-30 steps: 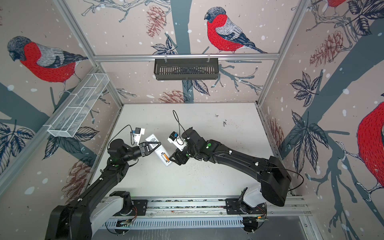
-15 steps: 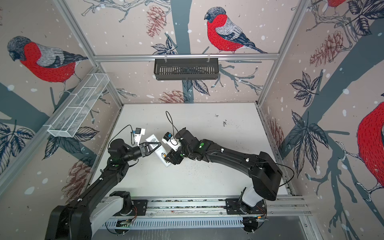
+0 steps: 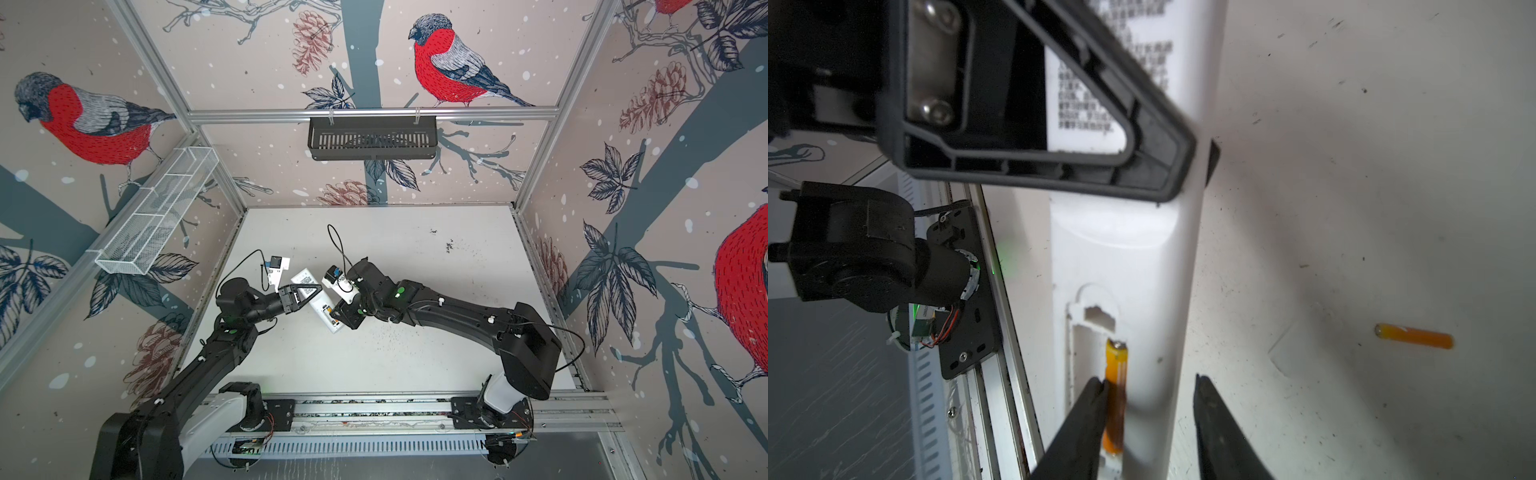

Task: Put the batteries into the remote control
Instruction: 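Open the right gripper and lift it off the seated battery, then move the right gripper over the second orange battery on the table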

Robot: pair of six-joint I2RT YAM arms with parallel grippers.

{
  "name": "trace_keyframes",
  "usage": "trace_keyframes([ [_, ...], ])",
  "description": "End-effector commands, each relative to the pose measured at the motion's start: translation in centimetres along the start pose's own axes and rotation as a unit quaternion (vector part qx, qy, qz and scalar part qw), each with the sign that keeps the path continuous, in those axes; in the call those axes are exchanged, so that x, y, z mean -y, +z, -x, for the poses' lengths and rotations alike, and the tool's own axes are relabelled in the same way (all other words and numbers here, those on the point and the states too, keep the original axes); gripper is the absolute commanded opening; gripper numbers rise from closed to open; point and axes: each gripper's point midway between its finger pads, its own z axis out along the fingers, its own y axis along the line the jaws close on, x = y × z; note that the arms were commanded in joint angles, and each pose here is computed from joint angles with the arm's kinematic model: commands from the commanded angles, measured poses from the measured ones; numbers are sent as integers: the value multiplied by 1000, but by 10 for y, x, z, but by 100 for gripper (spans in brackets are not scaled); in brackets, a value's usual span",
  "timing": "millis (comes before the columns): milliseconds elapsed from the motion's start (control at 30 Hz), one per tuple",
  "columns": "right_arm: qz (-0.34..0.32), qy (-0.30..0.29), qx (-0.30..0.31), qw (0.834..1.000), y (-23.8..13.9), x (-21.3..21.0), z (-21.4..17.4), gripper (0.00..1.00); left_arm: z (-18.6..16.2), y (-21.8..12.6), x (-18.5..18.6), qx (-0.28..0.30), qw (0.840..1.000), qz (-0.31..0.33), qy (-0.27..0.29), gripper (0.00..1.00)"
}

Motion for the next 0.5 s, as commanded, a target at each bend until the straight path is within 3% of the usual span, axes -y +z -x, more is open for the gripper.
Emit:
trace_keyframes([
  [0,-31,13,11,999,-4,14,6,50,3,-1,-7,2,999,35,17,0],
  [200,-55,71,17,996,-5,38,9,69,15,-19,-46,32,981,190,31,0],
  [333,-91,108,-2,990,1,63,3,71,21,-28,-49,56,972,223,42,0],
  [467,-119,200,-35,972,8,100,-3,74,26,-34,-46,72,968,233,56,0],
])
